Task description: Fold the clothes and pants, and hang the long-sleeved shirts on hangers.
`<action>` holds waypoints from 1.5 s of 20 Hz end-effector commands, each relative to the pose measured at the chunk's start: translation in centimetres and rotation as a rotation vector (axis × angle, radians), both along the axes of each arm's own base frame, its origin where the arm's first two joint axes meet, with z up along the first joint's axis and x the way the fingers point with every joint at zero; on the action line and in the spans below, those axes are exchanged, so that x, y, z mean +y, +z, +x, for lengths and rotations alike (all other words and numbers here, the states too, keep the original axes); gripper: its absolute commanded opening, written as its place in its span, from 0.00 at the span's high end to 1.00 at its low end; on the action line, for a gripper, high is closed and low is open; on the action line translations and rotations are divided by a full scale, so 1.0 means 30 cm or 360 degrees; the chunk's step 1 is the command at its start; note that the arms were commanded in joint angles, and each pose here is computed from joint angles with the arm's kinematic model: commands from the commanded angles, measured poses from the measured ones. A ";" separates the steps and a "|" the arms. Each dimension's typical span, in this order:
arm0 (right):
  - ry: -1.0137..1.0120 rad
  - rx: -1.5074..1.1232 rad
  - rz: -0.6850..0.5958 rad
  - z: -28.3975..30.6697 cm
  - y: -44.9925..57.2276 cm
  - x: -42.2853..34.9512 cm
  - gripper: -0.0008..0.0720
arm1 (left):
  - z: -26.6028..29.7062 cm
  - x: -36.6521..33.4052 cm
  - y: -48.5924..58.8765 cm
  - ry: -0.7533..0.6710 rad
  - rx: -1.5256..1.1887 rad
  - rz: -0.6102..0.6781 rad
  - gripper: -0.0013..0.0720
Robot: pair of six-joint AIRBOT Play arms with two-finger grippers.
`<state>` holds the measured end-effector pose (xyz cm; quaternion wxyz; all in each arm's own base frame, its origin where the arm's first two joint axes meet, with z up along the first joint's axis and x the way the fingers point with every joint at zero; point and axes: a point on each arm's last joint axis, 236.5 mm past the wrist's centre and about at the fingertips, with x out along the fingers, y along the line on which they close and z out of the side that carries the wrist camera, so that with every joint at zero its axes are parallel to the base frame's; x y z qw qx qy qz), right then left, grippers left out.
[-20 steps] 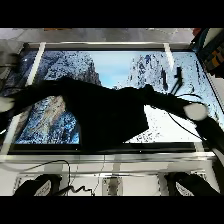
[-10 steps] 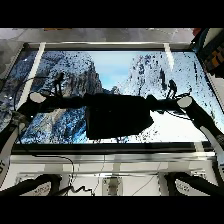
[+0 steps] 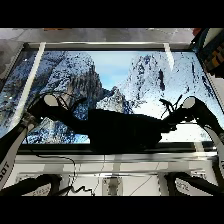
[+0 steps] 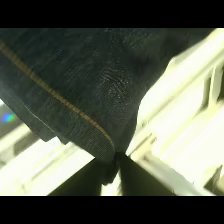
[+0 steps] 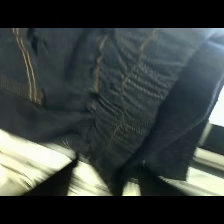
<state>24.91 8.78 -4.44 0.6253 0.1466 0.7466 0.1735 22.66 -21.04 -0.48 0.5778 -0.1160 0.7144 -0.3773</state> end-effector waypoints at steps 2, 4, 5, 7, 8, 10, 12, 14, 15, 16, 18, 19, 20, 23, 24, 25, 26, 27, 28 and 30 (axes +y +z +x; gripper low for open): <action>0.0145 -0.0049 -0.0105 -0.007 -0.026 -0.062 0.19 | -0.047 -0.027 -0.021 -0.0110 -0.0002 0.0060 0.03; 0.0114 -0.0132 -0.0155 0.038 -0.040 -0.081 0.19 | -0.016 -0.037 -0.030 -0.0073 -0.0061 0.0062 0.02; 0.0100 -0.0177 -0.0181 0.061 -0.046 -0.092 0.19 | -0.001 -0.040 -0.034 -0.0054 -0.0086 0.0062 0.02; 0.0044 -0.0252 -0.0252 0.108 -0.059 -0.121 0.17 | 0.025 -0.044 -0.039 -0.0021 -0.0129 0.0063 0.03; -0.0014 -0.0275 -0.0290 0.131 -0.068 -0.137 0.14 | 0.041 -0.047 -0.042 -0.0001 -0.0156 0.0063 0.03; -0.0089 -0.0228 -0.0308 0.138 -0.096 -0.151 0.14 | 0.071 -0.052 -0.047 0.0037 -0.0205 0.0064 0.03; -0.0166 -0.0097 -0.0238 0.116 -0.136 -0.151 0.14 | 0.085 -0.053 -0.049 0.0054 -0.0228 0.0064 0.03; -0.0281 0.0010 -0.0052 0.115 -0.154 -0.110 0.14 | 0.089 -0.054 -0.050 0.0059 -0.0234 0.0064 0.03; -0.0289 0.0030 0.0057 0.121 -0.159 -0.084 0.14 | 0.095 -0.055 -0.051 0.0067 -0.0244 0.0064 0.03; -0.0293 0.0056 0.0125 0.121 -0.169 -0.068 0.14 | 0.106 -0.056 -0.053 0.0079 -0.0260 0.0065 0.03; -0.0248 0.0075 0.0239 0.123 -0.199 -0.030 0.14 | 0.118 -0.057 -0.068 0.0095 -0.0262 0.0071 0.03; -0.0231 0.0070 0.0333 0.132 -0.203 0.009 0.14 | 0.123 -0.057 -0.084 0.0101 -0.0252 0.0079 0.03; -0.0224 0.0048 0.0435 0.148 -0.198 0.052 0.16 | 0.124 -0.058 -0.101 0.0101 -0.0233 0.0087 0.04; -0.0174 -0.0123 0.0649 0.218 -0.162 0.169 0.28 | 0.115 -0.057 -0.163 0.0027 -0.0199 0.0094 0.04; -0.0173 -0.0177 0.0666 0.242 -0.158 0.196 0.31 | 0.125 -0.058 -0.180 0.0040 -0.0197 0.0103 0.04; -0.0175 -0.0217 0.0679 0.260 -0.153 0.227 0.30 | 0.152 -0.059 -0.194 0.0075 -0.0233 0.0111 0.04; -0.0167 -0.0239 0.0684 0.269 -0.152 0.260 0.23 | 0.187 -0.060 -0.204 0.0117 -0.0285 0.0118 0.04; -0.0130 -0.0250 0.0668 0.265 -0.157 0.284 0.04 | 0.217 -0.061 -0.210 0.0153 -0.0333 0.0123 0.04; -0.0075 -0.0257 0.0642 0.258 -0.161 0.292 0.04 | 0.237 -0.061 -0.211 0.0176 -0.0366 0.0125 0.04; -0.0002 -0.0294 0.0579 0.275 -0.156 0.280 0.04 | 0.244 -0.052 -0.216 0.0173 -0.0385 0.0143 0.04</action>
